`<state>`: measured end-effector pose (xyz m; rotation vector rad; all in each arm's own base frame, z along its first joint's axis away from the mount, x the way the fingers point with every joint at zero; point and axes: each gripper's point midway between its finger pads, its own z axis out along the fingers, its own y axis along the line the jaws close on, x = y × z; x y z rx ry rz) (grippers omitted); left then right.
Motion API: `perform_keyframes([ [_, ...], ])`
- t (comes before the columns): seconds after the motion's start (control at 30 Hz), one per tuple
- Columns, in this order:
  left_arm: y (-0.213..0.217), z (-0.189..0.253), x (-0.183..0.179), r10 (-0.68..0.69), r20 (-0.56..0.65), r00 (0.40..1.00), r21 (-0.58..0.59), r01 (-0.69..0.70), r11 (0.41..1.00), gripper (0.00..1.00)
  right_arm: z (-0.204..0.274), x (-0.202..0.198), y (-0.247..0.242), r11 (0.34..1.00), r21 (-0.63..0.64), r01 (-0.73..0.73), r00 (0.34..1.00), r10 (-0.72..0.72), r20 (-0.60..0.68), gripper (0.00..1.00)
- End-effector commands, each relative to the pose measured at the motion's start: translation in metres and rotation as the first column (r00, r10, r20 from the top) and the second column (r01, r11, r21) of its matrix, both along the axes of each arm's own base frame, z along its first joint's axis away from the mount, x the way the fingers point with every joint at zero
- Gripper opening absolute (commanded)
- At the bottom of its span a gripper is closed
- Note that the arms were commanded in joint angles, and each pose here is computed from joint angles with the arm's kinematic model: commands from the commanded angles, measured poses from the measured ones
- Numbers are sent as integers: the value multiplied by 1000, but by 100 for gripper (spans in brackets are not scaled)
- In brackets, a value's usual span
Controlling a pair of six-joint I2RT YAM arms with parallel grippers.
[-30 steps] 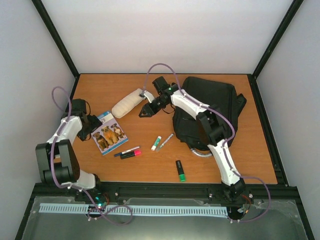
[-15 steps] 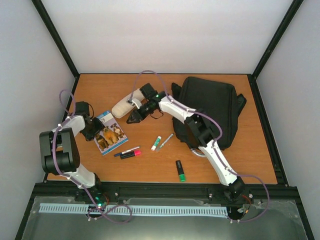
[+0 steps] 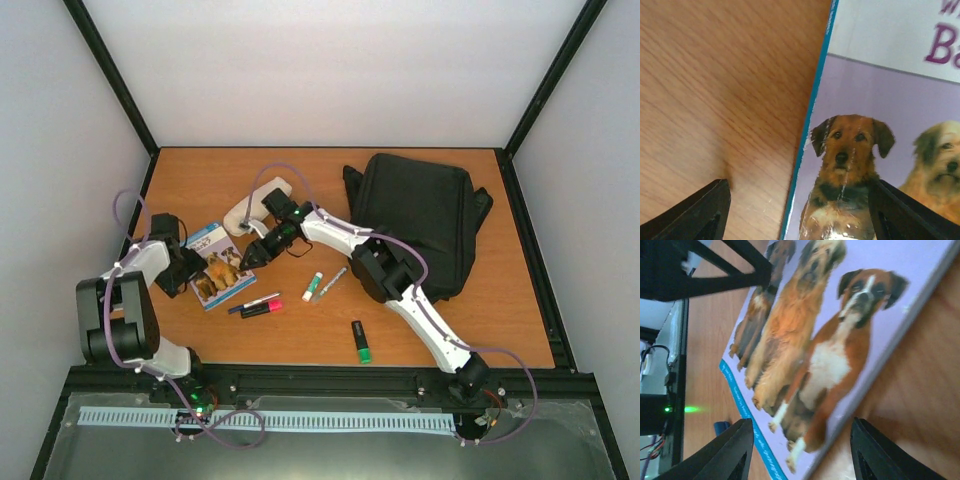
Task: Pack the student bag
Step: Pick up the book from the center of the board.
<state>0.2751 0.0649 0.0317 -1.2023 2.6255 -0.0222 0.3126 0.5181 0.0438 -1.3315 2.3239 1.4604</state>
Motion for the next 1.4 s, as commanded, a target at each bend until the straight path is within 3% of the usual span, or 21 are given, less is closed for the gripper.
perform_keyframes([
  [0.0,-7,-17,4,-3,-7,1000,-53,3,999,75,-29,-29,9,999,-46,-19,994,14,-108,56],
  [0.2,-48,-6,48,-104,241,965,-251,165,954,67,-56,-36,-2,992,-129,-9,993,-6,-118,47],
  [0.4,-82,32,62,-129,427,895,-375,305,875,61,-77,-39,-16,979,-205,-1,994,-22,-111,38],
  [0.5,-94,40,55,-120,456,882,-424,333,842,56,-83,-40,-19,974,-228,0,993,-26,-111,34],
  [0.73,-101,45,29,-114,455,883,-438,334,835,46,-93,-44,-30,961,-278,2,993,-33,-109,23],
  [0.8,-102,49,30,-104,474,874,-439,337,833,46,-95,-45,-34,955,-295,4,994,-37,-105,22],
  [0.87,-106,53,33,-95,500,861,-455,354,817,53,-99,-46,-38,949,-314,7,994,-40,-99,22],
  [1.1,-130,81,40,-132,599,790,-510,504,697,57,-106,-47,-42,941,-339,12,994,-48,-99,21],
  [1.23,-148,91,31,-186,630,754,-502,578,643,69,-107,-45,-43,939,-344,13,995,-47,-88,21],
  [1.3,-154,98,30,-194,658,728,-486,607,629,70,-107,-44,-45,936,-351,15,996,-45,-78,21],
  [1.37,-153,94,31,-207,642,738,-471,593,653,70,-105,-45,-47,935,-354,11,997,-38,-70,21],
])
